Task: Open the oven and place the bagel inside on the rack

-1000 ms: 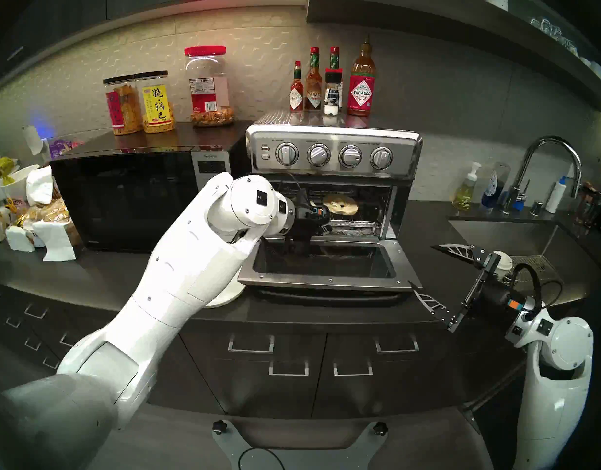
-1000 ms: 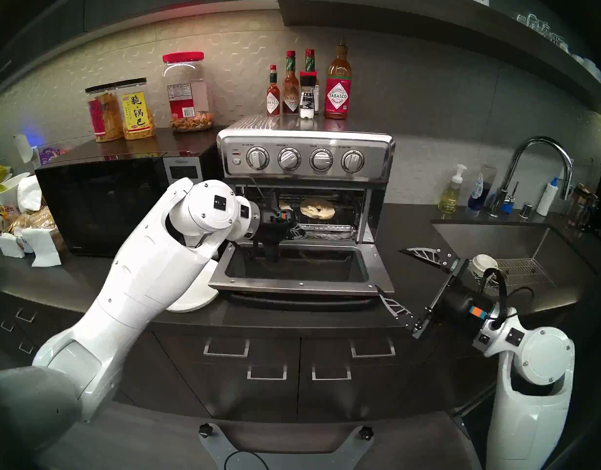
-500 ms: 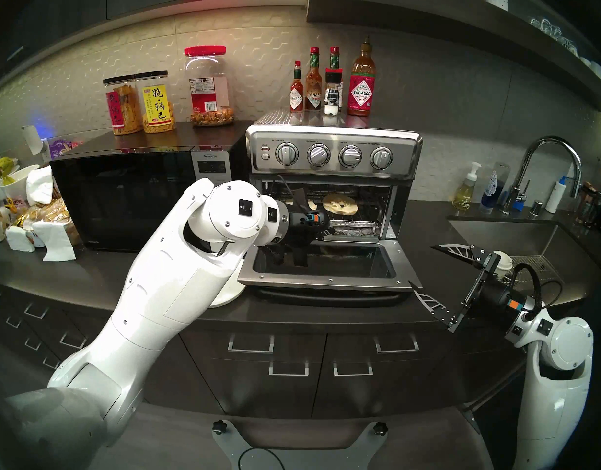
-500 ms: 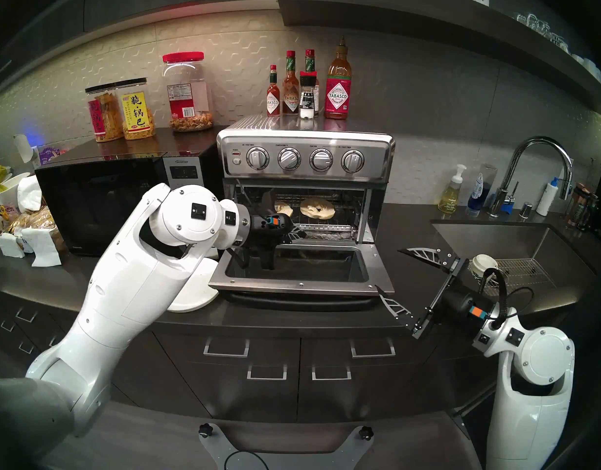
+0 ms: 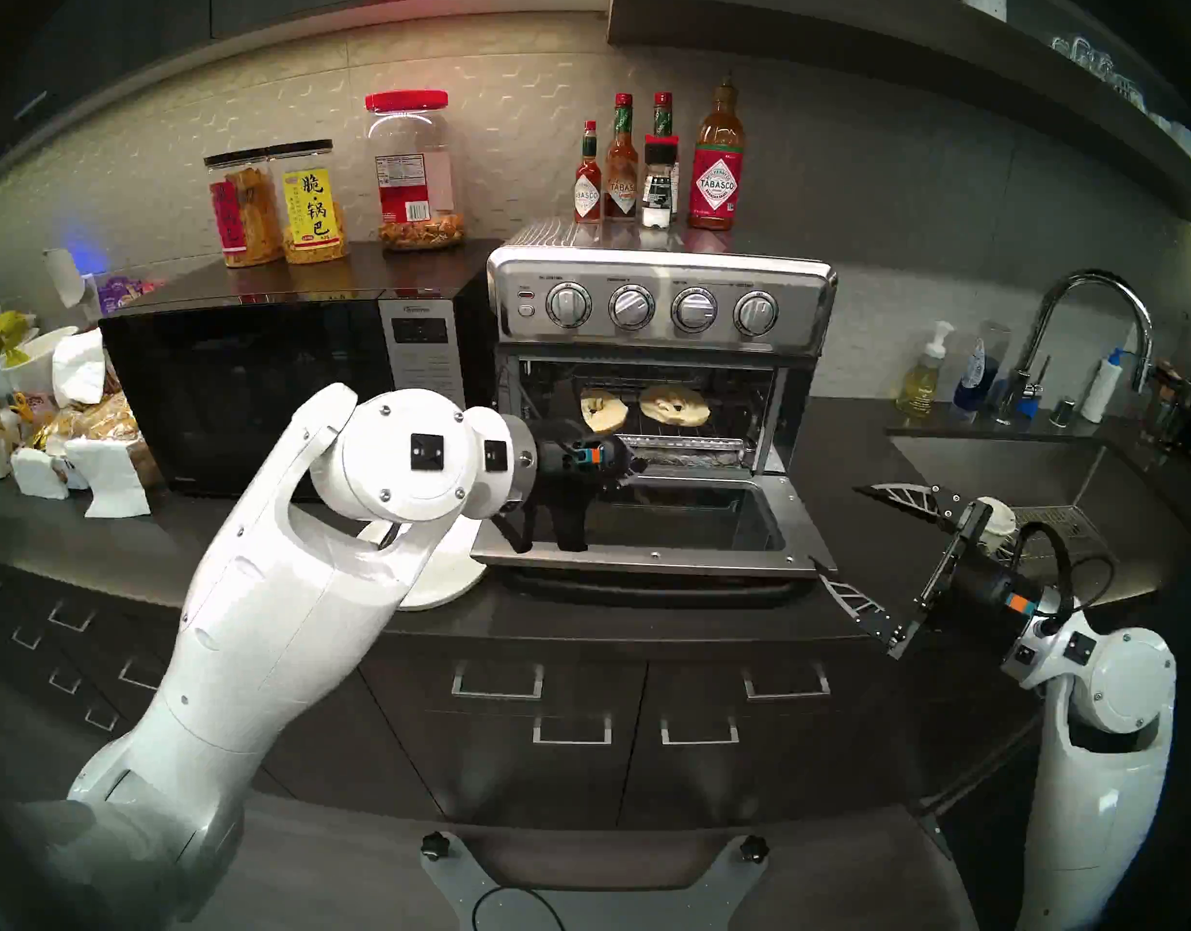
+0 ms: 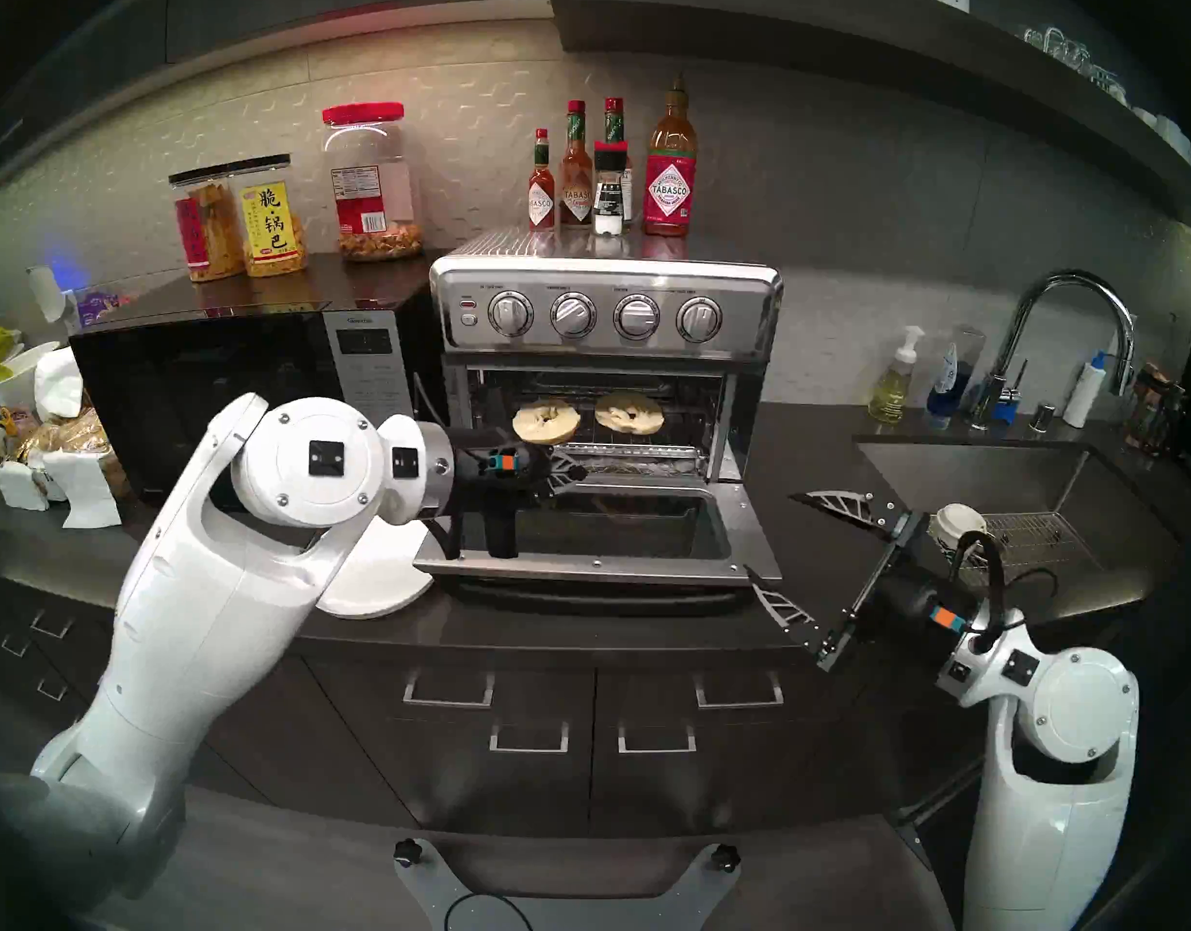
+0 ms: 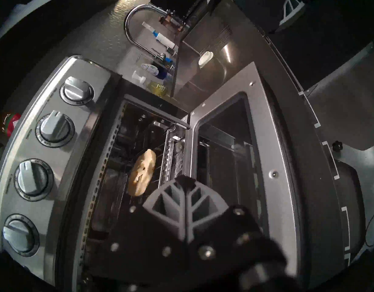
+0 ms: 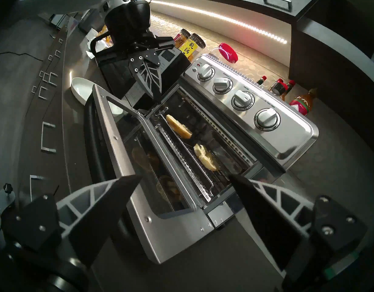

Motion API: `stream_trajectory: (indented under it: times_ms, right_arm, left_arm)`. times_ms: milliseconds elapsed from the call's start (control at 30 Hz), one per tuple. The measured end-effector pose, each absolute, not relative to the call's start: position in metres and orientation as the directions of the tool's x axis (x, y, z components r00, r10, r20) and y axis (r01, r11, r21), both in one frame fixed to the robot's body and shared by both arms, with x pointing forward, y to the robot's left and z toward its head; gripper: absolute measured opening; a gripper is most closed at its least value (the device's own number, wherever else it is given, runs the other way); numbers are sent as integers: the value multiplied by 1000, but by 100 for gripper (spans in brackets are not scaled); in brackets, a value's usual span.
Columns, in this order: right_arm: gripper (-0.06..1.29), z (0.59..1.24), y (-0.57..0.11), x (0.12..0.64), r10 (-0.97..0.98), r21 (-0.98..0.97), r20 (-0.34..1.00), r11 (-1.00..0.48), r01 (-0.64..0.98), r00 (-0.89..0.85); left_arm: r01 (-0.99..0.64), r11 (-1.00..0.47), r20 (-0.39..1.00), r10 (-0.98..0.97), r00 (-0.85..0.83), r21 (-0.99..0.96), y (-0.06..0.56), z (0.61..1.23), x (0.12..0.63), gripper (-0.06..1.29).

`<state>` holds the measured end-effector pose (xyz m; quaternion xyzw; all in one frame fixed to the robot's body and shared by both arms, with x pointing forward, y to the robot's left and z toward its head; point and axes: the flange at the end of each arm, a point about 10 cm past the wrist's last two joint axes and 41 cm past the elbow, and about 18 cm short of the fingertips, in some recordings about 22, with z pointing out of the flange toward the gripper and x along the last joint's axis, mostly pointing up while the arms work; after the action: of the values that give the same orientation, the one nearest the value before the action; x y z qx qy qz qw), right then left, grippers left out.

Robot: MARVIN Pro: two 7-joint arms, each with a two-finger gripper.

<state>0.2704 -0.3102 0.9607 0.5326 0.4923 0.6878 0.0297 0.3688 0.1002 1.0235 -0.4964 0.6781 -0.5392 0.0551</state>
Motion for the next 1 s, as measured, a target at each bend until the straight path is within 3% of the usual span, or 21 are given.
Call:
stream_trajectory:
  times_ms: [533, 1000]
  right_arm:
    - [121, 961, -310, 270, 565, 709, 703, -513, 484, -431]
    - [121, 961, -310, 270, 565, 709, 703, -513, 484, -431]
  left_arm:
    - [-544, -186, 455, -788, -414, -818, 135, 1023, 321, -2]
    - [-444, -334, 477, -839, -262, -831, 169, 1010, 314, -2]
